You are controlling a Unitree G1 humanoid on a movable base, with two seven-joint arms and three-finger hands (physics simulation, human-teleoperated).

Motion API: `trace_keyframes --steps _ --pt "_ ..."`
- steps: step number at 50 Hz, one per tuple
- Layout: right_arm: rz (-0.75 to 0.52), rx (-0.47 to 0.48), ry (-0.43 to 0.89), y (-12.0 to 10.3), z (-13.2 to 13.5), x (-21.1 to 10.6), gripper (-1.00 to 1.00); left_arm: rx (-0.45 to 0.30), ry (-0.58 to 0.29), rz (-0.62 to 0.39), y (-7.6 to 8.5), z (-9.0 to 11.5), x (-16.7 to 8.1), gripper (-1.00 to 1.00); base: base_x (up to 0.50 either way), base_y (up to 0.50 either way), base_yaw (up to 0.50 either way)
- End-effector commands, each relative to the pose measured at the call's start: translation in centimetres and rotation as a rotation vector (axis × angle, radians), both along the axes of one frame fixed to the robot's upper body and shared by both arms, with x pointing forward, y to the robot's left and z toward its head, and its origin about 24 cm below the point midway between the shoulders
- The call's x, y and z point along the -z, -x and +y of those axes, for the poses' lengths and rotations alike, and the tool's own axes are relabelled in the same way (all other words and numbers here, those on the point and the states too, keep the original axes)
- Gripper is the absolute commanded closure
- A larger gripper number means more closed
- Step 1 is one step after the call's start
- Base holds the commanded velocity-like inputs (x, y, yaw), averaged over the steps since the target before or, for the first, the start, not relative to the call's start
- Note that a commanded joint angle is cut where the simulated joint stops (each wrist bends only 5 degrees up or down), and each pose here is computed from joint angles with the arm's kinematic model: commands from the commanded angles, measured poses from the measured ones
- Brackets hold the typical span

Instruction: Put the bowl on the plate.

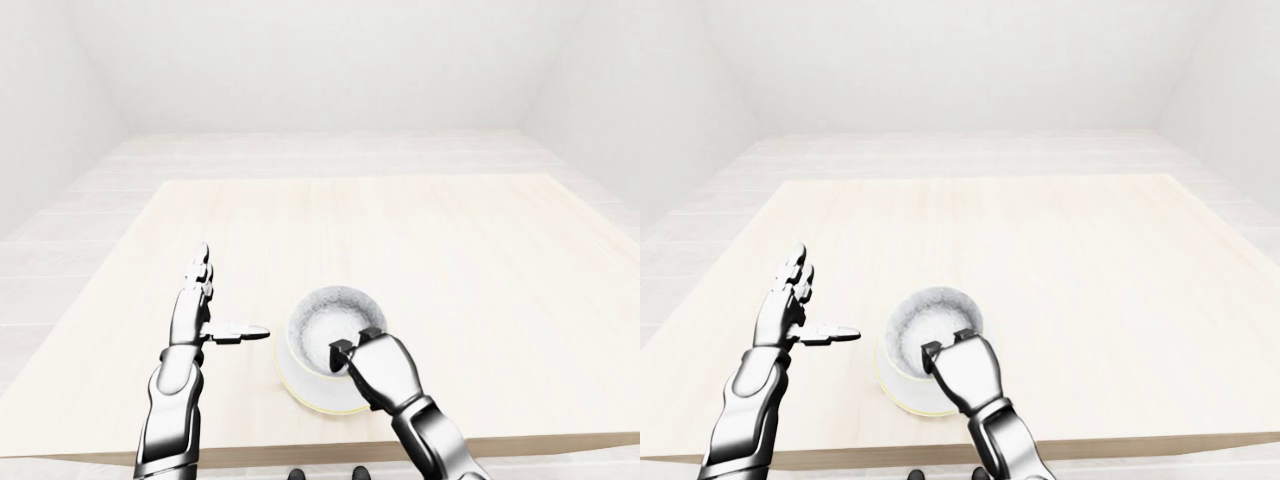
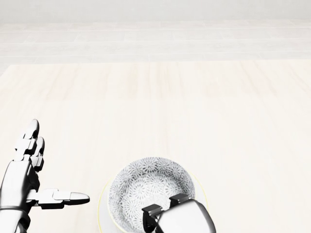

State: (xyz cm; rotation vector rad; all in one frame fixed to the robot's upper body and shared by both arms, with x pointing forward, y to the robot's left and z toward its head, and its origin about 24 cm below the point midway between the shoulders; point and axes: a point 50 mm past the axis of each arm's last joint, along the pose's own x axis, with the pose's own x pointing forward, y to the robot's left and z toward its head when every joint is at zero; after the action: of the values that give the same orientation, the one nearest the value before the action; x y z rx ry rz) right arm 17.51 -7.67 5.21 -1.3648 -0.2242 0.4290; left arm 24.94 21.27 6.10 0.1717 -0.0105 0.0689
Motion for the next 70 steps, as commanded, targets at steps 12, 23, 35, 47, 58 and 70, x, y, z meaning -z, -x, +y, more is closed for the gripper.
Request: trace_keyframes --steps 12,23,35,47,58,70 --pt "-0.023 -0.002 -0.013 0.0 -0.1 -0.7 0.09 0.004 -0.001 -0.003 -0.3 -0.1 -0.3 -1.0 0.0 0.0 0.0" --pt "-0.029 -0.004 -0.01 0.0 -0.1 -0.9 -0.09 0.009 -0.002 -0.01 -0.7 -0.5 -0.5 -1.0 0.0 0.0 0.0" --pt "-0.03 -0.004 -0.008 0.1 -0.2 -1.0 -0.27 0.009 -0.002 -0.004 -0.6 -0.4 -0.4 -1.0 0.0 0.0 0.0" --pt "-0.036 -0.002 -0.001 0.3 -0.3 -1.3 -0.47 0.009 -0.002 -0.003 -0.6 -0.4 -0.2 -1.0 0.0 0.0 0.0" --pt "-0.039 0.002 0.004 0.5 -0.3 -1.5 -0.44 0.009 -0.001 -0.001 -0.5 -0.3 0.0 -1.0 0.0 0.0 0.0" --pt "-0.047 0.008 0.011 1.0 -0.6 -2.3 -0.45 0.011 0.0 0.002 -0.5 -0.4 0.2 -1.0 0.0 0.0 0.0"
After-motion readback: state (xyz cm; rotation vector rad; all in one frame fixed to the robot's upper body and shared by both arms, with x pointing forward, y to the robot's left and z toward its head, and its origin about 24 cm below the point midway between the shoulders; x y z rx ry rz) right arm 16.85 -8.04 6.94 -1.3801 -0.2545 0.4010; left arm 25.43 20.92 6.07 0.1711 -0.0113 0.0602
